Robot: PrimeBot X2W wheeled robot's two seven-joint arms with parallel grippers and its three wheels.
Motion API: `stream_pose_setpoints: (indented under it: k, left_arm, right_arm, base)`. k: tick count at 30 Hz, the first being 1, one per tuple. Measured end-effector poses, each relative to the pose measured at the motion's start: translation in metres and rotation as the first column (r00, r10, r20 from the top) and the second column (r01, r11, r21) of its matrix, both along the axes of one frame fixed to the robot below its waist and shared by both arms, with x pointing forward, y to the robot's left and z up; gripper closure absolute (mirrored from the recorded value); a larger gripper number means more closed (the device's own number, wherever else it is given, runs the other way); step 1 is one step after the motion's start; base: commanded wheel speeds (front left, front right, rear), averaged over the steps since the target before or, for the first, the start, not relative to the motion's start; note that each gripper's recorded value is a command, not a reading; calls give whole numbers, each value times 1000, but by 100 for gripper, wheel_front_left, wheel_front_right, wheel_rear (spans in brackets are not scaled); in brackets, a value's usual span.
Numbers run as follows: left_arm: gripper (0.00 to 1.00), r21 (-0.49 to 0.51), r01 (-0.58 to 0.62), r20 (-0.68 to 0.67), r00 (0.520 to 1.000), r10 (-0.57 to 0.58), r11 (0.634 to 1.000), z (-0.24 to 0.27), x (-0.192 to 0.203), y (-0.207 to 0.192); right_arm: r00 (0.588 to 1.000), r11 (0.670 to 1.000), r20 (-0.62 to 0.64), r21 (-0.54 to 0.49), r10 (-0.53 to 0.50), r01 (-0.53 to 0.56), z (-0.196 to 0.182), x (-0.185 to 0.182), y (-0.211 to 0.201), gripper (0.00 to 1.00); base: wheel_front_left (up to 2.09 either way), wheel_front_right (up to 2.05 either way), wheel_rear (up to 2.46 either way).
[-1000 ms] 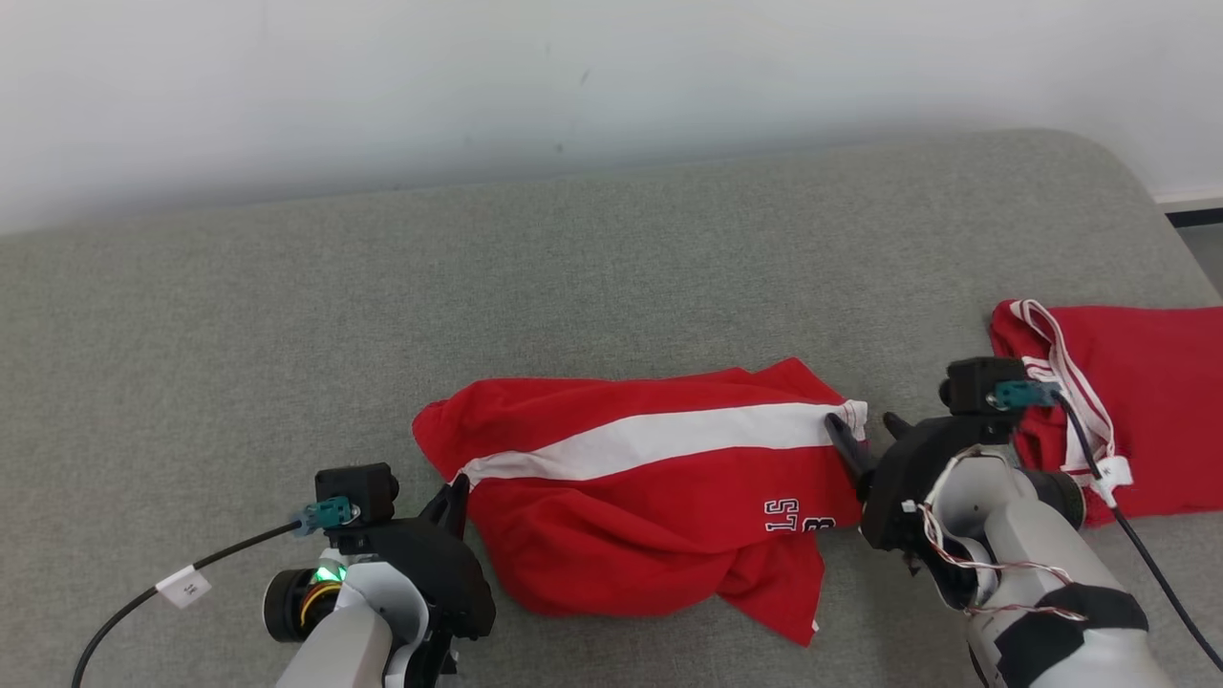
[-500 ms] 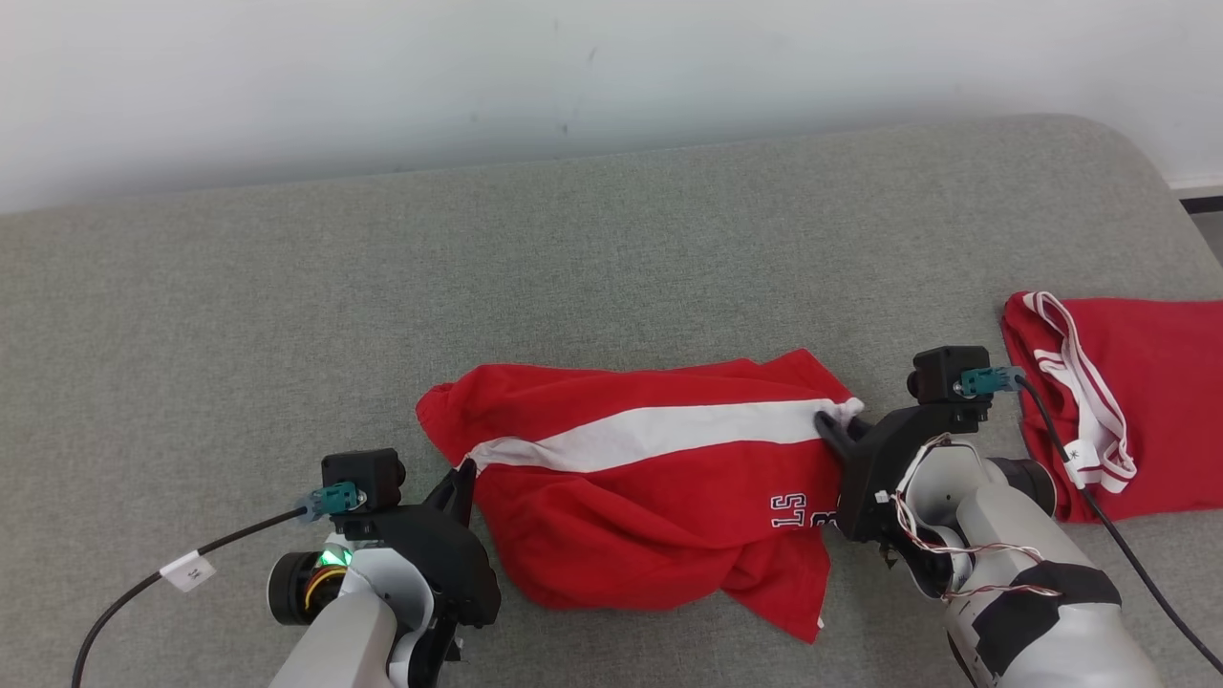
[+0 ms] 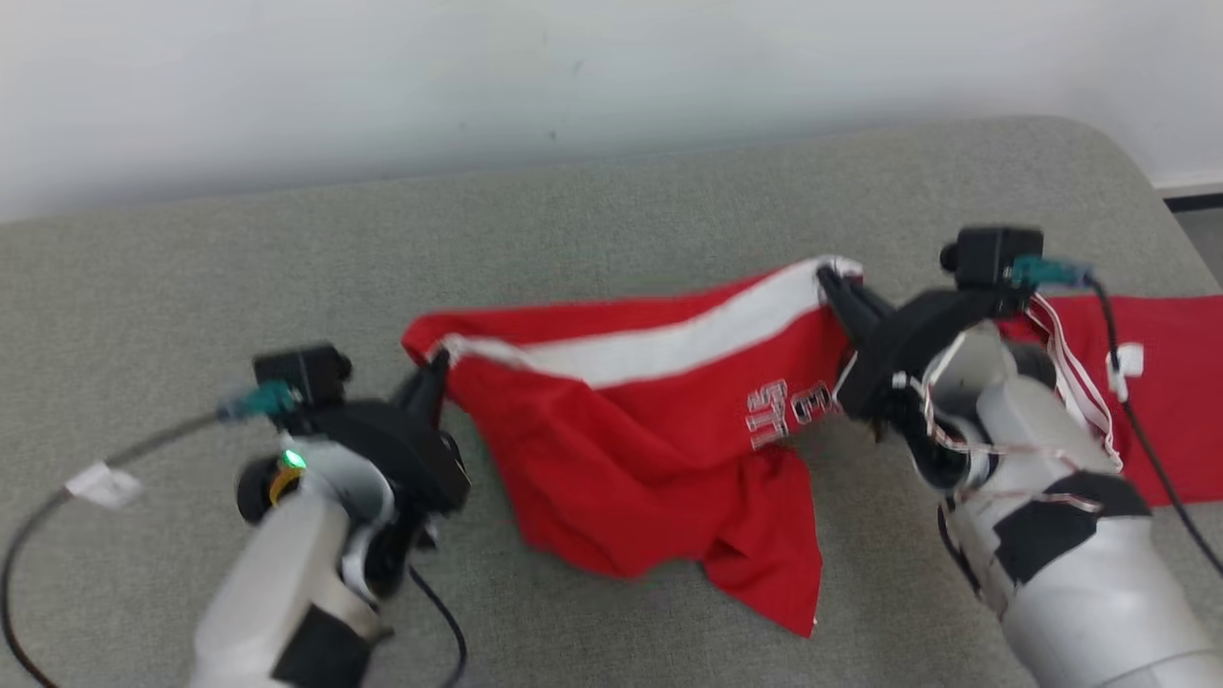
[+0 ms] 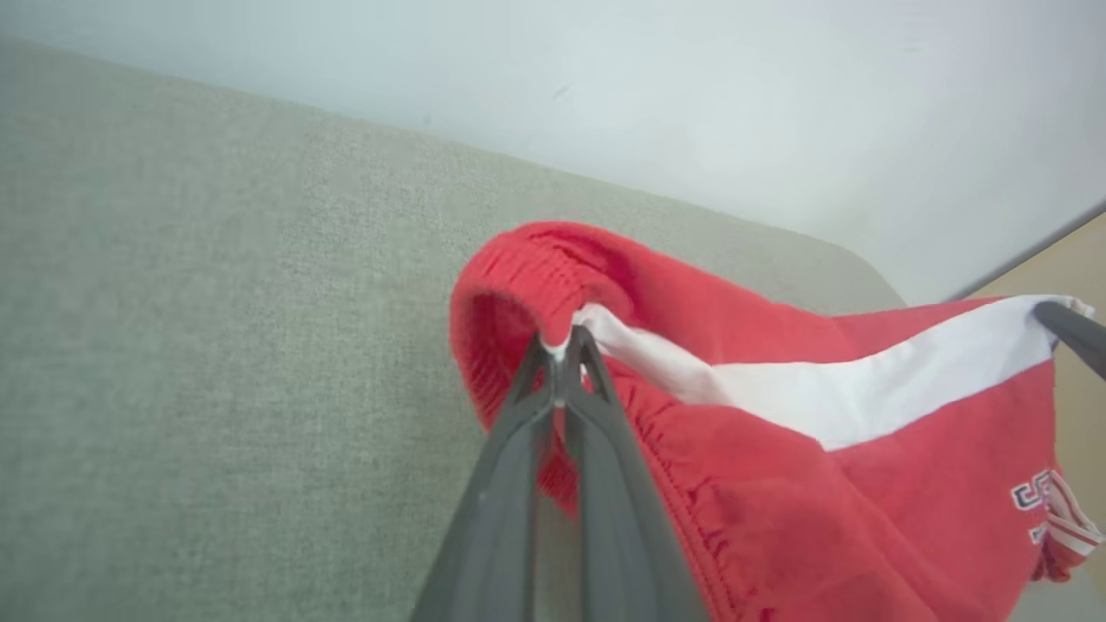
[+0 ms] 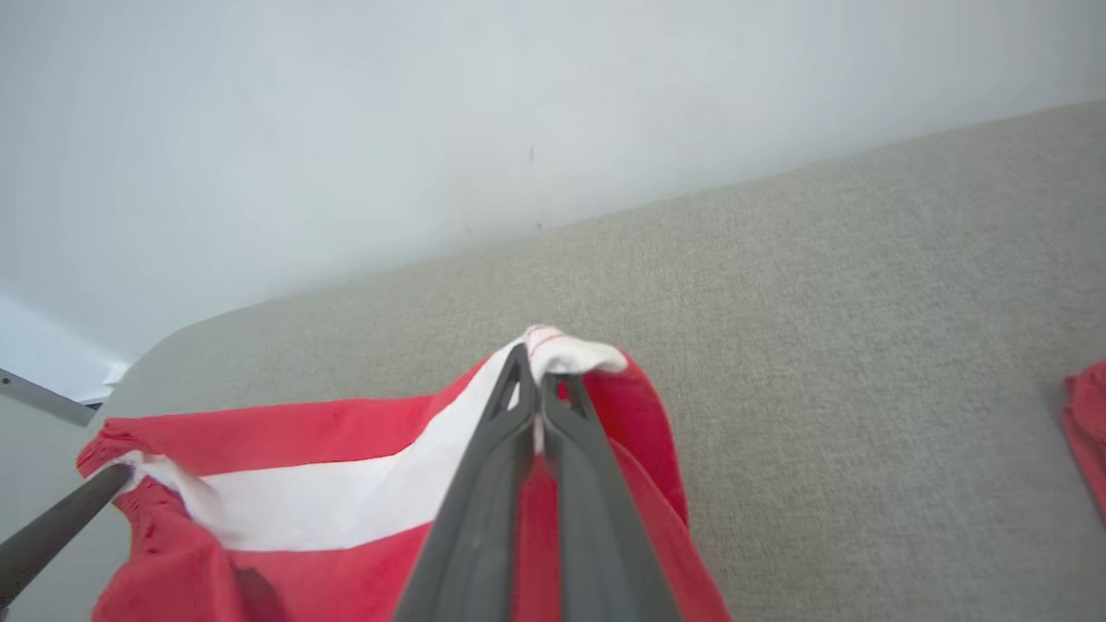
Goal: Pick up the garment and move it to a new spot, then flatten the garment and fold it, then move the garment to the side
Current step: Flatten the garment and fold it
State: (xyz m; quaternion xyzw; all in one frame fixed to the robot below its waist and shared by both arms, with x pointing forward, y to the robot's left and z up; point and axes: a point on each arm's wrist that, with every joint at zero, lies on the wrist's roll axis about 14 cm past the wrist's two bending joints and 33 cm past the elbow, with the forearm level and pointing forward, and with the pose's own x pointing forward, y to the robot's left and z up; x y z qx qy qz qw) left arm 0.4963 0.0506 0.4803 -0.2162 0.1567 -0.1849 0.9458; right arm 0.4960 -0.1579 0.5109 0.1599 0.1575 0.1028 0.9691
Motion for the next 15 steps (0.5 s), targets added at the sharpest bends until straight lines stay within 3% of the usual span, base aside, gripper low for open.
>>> stream_pose_setpoints:
  k: [8,15]
  left_arm:
    - [100,-78,57,93,994,-49,995,82,68,1]
    - [100,-83,54,223,974,-34,995,147,121,8]
  right_arm:
    - [984,999,173,2,38,-39,88,54,3,100]
    - [949,999,316,-46,6,9,143,100,-14,100]
  base:
    - [0,0,0]
    - [0,0,0]
